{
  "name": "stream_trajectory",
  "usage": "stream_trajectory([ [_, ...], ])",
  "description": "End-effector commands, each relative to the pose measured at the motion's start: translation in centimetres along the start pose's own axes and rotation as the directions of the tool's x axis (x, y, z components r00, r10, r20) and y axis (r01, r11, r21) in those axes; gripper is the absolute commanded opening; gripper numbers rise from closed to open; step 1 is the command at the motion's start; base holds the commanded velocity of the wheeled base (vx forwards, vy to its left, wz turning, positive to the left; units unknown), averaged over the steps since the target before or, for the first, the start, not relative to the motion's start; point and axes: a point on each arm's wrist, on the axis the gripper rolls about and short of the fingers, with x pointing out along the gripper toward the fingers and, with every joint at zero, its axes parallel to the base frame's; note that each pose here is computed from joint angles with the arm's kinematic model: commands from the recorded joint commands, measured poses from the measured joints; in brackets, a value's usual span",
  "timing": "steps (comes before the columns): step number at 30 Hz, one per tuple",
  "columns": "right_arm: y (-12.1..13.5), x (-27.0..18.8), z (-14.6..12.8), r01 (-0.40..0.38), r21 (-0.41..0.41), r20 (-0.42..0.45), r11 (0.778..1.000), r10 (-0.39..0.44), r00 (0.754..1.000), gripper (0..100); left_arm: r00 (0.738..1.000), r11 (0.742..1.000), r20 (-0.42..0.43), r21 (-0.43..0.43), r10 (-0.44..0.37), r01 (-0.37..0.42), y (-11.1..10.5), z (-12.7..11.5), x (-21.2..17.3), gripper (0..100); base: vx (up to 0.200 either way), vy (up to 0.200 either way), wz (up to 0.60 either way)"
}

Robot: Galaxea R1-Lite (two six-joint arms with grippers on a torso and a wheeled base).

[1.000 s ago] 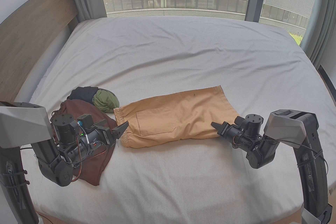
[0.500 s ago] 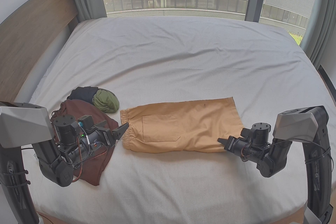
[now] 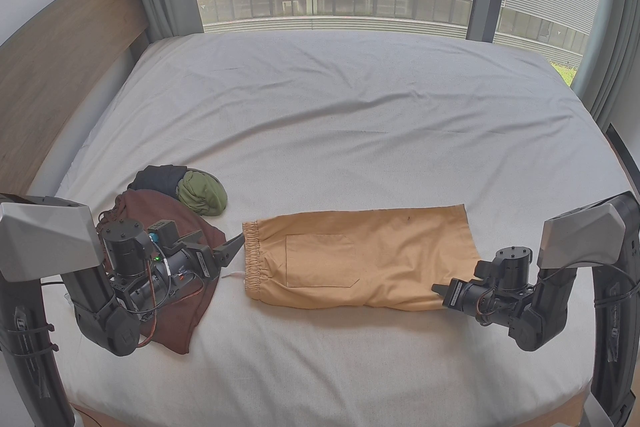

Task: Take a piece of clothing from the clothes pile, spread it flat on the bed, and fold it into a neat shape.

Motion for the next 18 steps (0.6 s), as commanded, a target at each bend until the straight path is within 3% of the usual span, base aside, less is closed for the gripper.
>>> stream_trajectory([
  [1, -0.9, -2.6, -1.0, 0.054, -0.007, -0.044, 0.999, -0.054, 0.998, 0, 1.0, 1.0, -0.01, -0.001, -0.001, 0.001, 0.0, -0.3, 0.0, 100, 0.0, 0.0, 0.0],
  [18, -3.0, -4.1, -2.7, 0.103, -0.01, -0.06, 0.995, -0.104, 0.993, 0, 0.999, 1.0, -0.054, -0.008, -0.008, 0.008, -0.1, -1.4, 0.0, 100, 0.0, 0.0, 0.0],
])
